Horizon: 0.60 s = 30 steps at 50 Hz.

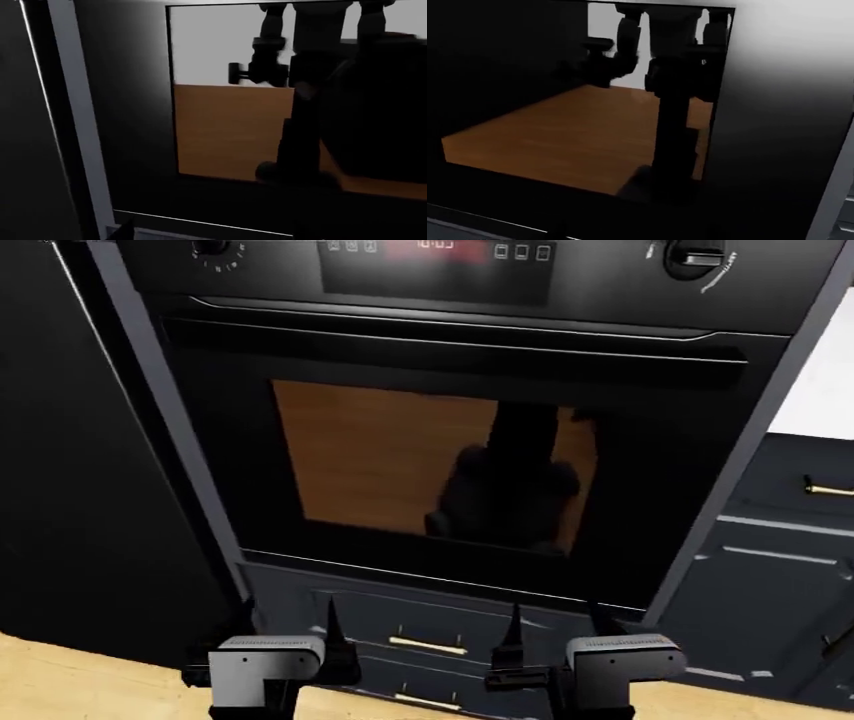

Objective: Open the oven door

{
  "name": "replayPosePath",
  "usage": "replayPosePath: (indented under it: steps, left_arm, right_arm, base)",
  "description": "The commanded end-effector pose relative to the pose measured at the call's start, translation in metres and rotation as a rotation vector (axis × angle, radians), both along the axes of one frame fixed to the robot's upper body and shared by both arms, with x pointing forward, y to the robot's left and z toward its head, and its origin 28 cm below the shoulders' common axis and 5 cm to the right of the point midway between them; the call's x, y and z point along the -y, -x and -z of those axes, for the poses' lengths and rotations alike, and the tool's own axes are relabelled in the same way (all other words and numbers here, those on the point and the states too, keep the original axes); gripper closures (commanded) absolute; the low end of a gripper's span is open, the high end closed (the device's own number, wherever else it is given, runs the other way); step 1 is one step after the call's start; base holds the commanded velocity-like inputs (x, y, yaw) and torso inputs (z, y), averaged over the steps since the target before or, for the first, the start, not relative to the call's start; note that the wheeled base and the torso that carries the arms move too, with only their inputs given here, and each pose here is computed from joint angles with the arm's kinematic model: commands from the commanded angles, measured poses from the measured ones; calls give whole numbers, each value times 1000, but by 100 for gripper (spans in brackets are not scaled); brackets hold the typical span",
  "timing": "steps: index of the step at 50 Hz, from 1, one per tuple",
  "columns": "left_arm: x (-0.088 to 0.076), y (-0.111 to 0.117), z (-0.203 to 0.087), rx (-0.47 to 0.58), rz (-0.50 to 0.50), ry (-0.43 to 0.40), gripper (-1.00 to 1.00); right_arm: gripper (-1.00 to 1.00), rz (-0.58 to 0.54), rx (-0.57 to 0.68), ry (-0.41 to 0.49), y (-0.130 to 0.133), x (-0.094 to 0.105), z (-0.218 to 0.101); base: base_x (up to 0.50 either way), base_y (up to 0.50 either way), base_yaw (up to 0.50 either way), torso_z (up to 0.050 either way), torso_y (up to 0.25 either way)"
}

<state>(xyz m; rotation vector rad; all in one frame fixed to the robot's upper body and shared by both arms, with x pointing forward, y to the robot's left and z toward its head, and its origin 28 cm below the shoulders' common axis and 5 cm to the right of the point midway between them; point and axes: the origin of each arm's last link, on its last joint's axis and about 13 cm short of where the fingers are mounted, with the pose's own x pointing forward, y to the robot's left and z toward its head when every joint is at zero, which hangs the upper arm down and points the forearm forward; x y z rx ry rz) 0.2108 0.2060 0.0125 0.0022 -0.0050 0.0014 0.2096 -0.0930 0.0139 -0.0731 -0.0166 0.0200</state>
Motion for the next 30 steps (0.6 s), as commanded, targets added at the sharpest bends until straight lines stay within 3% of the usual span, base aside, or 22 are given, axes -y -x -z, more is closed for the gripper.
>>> replayPosePath:
  steps: [1,19,30]
  left_arm:
    - [0,0,0,-1,0,0,-100]
    - [0,0,0,-1,-1,0,-100]
    - [0,0,0,-1,-1,0,-100]
  right_arm:
    - [-100,1,-1,-1,0,0,0]
    - [-100,8,4,-4,0,0,1]
    - [-100,10,2,-21,0,1,0]
  base:
    - [0,0,500,0,0]
    - [0,0,500,0,0]
    - [-14,43,0,0,0]
